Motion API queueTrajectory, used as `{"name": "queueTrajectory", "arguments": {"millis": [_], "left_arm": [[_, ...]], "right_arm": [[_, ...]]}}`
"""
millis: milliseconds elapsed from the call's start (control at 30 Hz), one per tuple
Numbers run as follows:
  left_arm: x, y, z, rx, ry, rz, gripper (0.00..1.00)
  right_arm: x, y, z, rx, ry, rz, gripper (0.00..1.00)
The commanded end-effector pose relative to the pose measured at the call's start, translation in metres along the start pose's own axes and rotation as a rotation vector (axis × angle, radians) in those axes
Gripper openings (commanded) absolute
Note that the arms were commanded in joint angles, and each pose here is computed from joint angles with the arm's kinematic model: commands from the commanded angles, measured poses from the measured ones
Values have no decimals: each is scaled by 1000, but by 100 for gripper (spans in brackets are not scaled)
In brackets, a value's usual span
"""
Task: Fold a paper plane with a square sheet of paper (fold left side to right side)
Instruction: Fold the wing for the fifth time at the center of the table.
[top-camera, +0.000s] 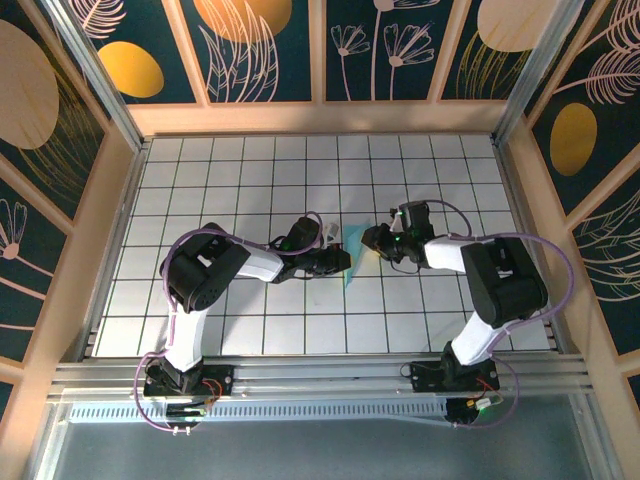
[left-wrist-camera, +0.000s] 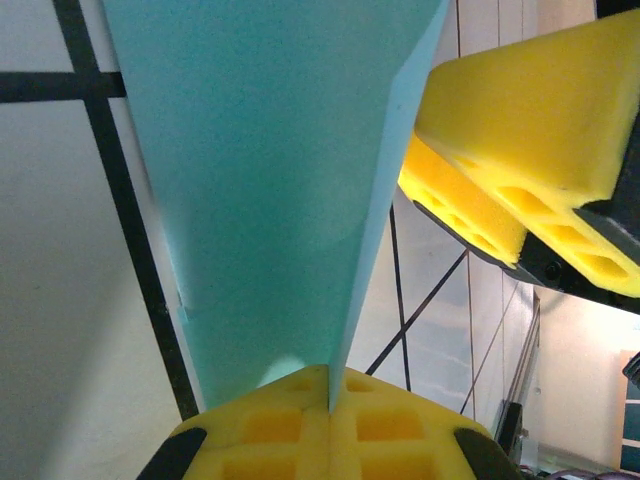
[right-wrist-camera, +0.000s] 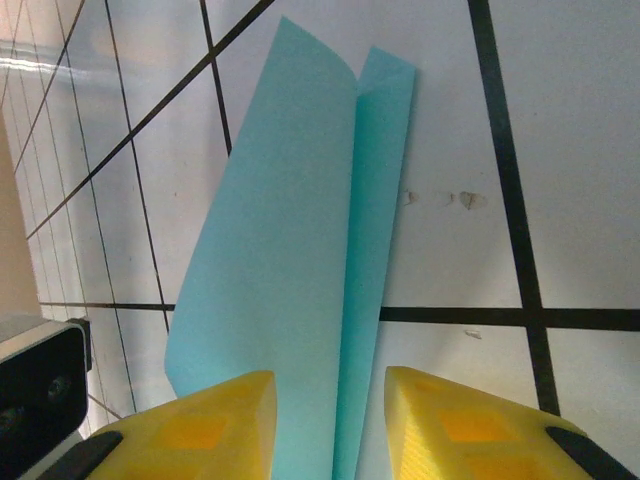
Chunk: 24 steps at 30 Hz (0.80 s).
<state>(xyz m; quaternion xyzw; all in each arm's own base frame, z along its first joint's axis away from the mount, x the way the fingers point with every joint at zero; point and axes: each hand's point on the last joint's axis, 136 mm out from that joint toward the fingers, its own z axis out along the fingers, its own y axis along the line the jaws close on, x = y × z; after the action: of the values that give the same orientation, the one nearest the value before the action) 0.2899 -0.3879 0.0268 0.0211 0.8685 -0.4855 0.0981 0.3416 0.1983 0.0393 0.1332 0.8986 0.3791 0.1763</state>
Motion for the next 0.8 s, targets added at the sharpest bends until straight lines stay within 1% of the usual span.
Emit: {"name": "queueTrajectory", "arguments": {"millis": [0, 333, 567, 700, 767], "left_arm": [[1, 5, 2, 17, 7, -16, 0], [2, 6, 3, 19, 12, -20, 0], [2, 8, 4, 17, 14, -24, 2], [2, 8, 3, 16, 13, -25, 4], [2, 7, 2, 16, 9, -24, 8]], "right_arm": [[-8, 10, 7, -13, -20, -13, 34], [-2, 11, 16, -9, 4, -19, 33], [2, 5, 24, 11, 26, -16, 33], [6, -2, 29, 43, 41, -13, 32], [7, -6, 30, 62, 47, -11, 31]]}}
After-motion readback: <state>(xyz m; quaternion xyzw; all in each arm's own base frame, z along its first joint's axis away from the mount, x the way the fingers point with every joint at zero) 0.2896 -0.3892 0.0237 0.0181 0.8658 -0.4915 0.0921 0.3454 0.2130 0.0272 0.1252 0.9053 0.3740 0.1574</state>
